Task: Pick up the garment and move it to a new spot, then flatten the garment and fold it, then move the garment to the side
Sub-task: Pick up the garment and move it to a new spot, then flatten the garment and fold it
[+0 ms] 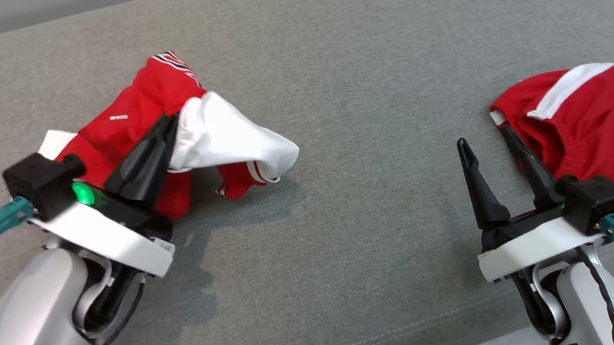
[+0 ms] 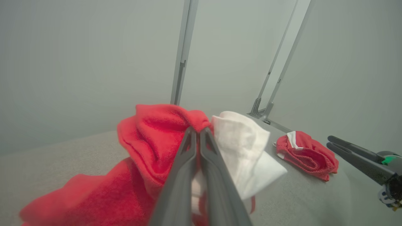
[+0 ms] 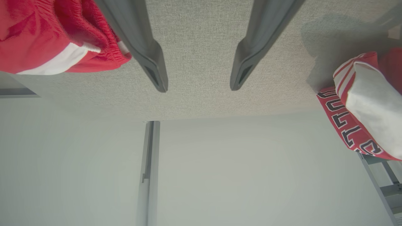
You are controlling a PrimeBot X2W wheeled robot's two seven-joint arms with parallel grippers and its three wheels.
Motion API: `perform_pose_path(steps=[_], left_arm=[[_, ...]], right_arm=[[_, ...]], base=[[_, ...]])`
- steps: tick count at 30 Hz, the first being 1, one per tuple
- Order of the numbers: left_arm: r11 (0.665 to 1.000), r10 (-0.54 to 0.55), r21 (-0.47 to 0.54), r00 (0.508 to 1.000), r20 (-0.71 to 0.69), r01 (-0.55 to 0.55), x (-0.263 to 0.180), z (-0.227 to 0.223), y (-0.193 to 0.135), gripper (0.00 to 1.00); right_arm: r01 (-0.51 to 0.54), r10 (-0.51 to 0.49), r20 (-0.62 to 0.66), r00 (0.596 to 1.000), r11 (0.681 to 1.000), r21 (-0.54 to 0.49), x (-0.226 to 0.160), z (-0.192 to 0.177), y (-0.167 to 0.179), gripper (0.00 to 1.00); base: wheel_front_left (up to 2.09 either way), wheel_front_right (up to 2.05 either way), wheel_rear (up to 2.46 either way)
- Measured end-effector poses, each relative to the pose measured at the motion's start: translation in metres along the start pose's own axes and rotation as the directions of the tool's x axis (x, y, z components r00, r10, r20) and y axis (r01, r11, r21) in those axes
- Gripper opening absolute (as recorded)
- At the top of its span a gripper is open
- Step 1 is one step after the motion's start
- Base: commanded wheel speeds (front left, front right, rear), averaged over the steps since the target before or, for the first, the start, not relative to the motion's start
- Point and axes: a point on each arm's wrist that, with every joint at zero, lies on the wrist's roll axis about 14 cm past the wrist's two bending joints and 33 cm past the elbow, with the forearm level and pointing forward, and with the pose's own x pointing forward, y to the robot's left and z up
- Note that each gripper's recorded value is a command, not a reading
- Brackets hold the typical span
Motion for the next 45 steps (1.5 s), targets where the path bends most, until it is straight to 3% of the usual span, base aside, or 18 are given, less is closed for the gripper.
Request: perform_pose_path(steps=[4,5,6,7,15,22,29,35,45], left_arm=[[0.999,-0.024,0.022,0.999,-0.048,0.025,0.006,-0.022,-0.011,0.0],[1.0,-0.012,0.019,0.997,-0.077,0.013,0.005,-0.032,-0.008,0.2],[1.0,0.003,0.016,0.995,-0.1,-0.001,0.002,-0.041,-0.004,0.78],[1.0,0.018,0.014,0.992,-0.123,-0.017,-0.001,-0.049,0.0,1.0],[0.995,0.093,0.055,0.974,-0.206,-0.084,-0.035,-0.073,0.013,1.0],[0.964,0.264,0.046,0.954,-0.144,-0.261,-0.073,-0.057,0.037,1.0],[0.891,0.452,0.071,0.891,-0.037,-0.448,-0.127,-0.032,0.059,1.0],[0.806,0.591,0.041,0.807,-0.002,-0.59,-0.186,-0.031,0.066,1.0],[0.698,0.716,0.022,0.698,0.025,-0.716,-0.254,-0.03,0.069,1.0]], right_arm=[[0.028,-0.028,-0.001,1.0,1.0,-0.007,-0.009,0.002,-0.009,1.0],[0.035,-0.035,-0.003,0.999,0.999,-0.006,-0.011,0.002,-0.011,1.0],[0.041,-0.041,-0.006,0.999,0.999,-0.001,-0.013,0.001,-0.012,1.0],[0.045,-0.045,-0.008,0.999,0.999,0.0,-0.014,0.0,-0.013,1.0],[0.025,-0.025,-0.003,1.0,1.0,0.008,-0.012,0.002,-0.006,1.0],[-0.044,0.044,0.015,0.999,0.999,0.012,-0.002,0.009,0.017,1.0],[-0.218,0.218,0.009,0.976,0.976,0.003,0.008,0.01,0.076,1.0],[-0.401,0.401,-0.04,0.915,0.916,0.012,0.008,-0.003,0.141,1.0],[-0.541,0.549,-0.114,0.828,0.836,0.092,0.014,-0.028,0.205,1.0]], base=[[0.0,0.0,0.0],[0.0,0.0,0.0],[0.0,0.0,0.0],[0.0,0.0,0.0],[0.0,0.0,0.0],[0.0,0.0,0.0],[0.0,0.0,0.0],[0.0,0.0,0.0],[0.0,0.0,0.0]])
